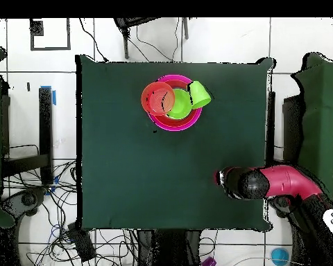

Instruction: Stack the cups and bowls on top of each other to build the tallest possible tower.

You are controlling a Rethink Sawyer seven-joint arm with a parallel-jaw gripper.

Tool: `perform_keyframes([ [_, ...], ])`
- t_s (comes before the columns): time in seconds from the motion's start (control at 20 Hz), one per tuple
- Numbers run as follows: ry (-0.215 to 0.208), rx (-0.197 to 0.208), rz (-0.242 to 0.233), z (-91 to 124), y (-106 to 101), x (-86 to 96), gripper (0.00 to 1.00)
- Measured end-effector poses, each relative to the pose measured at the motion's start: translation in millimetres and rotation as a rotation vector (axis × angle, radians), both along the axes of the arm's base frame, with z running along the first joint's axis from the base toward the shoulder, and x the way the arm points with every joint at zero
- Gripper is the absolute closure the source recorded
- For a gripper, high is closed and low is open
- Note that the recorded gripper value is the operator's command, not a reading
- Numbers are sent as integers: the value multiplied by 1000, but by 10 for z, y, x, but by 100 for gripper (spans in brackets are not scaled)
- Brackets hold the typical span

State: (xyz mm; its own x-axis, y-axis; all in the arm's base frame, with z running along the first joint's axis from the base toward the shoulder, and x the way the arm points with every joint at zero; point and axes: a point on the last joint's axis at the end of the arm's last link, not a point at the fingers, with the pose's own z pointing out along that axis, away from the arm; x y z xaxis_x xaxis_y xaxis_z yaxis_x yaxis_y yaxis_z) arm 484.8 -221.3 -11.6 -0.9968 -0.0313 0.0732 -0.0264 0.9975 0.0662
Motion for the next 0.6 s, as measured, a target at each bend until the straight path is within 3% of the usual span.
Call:
perform_keyframes([
  [0.6, 3, 8, 6, -47, 25, -12, 0],
])
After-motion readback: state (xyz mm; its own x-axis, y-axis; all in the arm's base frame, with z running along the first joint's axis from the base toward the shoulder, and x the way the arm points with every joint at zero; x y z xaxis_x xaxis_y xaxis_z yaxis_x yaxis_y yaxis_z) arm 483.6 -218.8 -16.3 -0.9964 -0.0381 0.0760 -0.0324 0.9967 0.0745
